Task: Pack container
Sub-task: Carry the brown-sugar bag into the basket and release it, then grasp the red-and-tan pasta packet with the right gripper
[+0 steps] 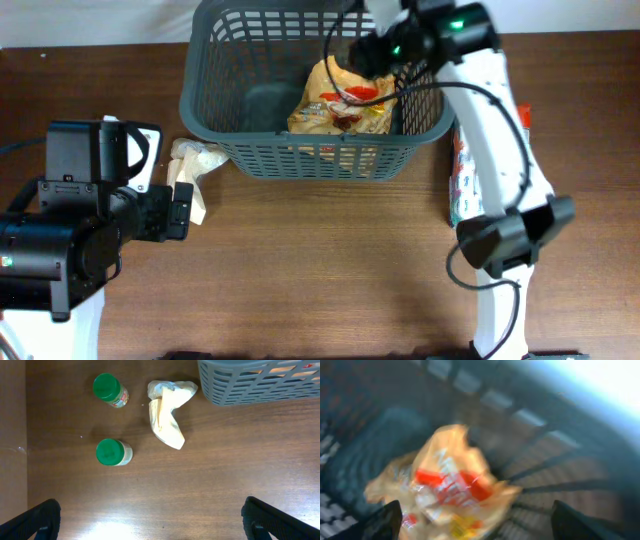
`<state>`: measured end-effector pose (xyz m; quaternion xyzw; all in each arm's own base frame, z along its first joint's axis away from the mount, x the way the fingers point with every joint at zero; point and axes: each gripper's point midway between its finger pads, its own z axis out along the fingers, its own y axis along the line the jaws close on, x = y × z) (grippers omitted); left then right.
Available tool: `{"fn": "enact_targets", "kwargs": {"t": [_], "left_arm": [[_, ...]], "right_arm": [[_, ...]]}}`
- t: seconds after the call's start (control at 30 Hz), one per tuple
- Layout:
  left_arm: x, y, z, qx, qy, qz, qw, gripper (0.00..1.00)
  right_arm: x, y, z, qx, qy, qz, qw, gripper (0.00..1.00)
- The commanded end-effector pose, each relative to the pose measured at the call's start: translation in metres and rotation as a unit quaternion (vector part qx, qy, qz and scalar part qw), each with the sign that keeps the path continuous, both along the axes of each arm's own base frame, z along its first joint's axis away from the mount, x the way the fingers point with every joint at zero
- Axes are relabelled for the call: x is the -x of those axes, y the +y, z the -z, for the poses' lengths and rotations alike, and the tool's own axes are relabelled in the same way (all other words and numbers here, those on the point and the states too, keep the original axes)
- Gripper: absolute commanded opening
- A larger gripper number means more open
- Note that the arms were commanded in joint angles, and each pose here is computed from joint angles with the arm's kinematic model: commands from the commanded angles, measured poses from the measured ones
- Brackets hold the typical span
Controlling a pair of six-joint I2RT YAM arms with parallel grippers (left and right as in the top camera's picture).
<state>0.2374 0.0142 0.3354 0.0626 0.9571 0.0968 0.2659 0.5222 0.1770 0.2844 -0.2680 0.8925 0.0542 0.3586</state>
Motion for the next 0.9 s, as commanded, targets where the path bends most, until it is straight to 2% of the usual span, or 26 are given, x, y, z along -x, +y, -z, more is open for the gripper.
{"fn": "enact_targets", "kwargs": {"t": [0.0, 0.13, 0.2, 0.33, 0.47, 0.6, 0.67, 0.73, 0.87], "left_arm": [[0.001, 0.001, -0.003, 0.004, -0.005, -0.004, 1.0, 0.99], [0.001, 0.001, -0.003, 0.004, -0.005, -0.004, 1.0, 0.99], [0.001, 0.001, -0.003, 0.004, -0.005, -0.004, 1.0, 0.99], [0.001, 0.001, -0.003, 0.004, -0.005, -0.004, 1.0, 0.99], [0.001, 0.001, -0.003, 0.004, -0.005, -0.004, 1.0, 0.99], [0.001, 0.001, -0.003, 0.004, -0.005, -0.004, 1.0, 0.99], [0.001, 0.001, -0.003, 0.004, -0.005, -0.004, 1.0, 0.99], [0.001, 0.001, -0.003, 0.004, -0.005, -0.004, 1.0, 0.99], [0.001, 0.001, -0.003, 0.004, -0.005, -0.004, 1.0, 0.99]], "right_arm": [[0.031, -0.062, -0.151, 0.002, -0.174, 0.112, 0.978, 0.89], [0.046, -0.135, -0.18, -0.01, -0.192, 0.201, 0.961, 0.95], [0.047, -0.174, -0.174, -0.009, -0.178, 0.247, 0.952, 0.98], [0.043, -0.244, -0.132, -0.03, -0.109, 0.32, 0.94, 0.98], [0.032, -0.288, -0.057, -0.081, 0.0, 0.357, 0.931, 0.97], [0.031, -0.309, 0.034, -0.119, 0.121, 0.389, 0.905, 0.86], [0.038, -0.312, 0.087, -0.117, 0.187, 0.397, 0.891, 0.84], [0.045, -0.311, 0.128, -0.109, 0.233, 0.397, 0.881, 0.84], [0.057, -0.313, 0.186, -0.089, 0.275, 0.406, 0.867, 0.84]]}}
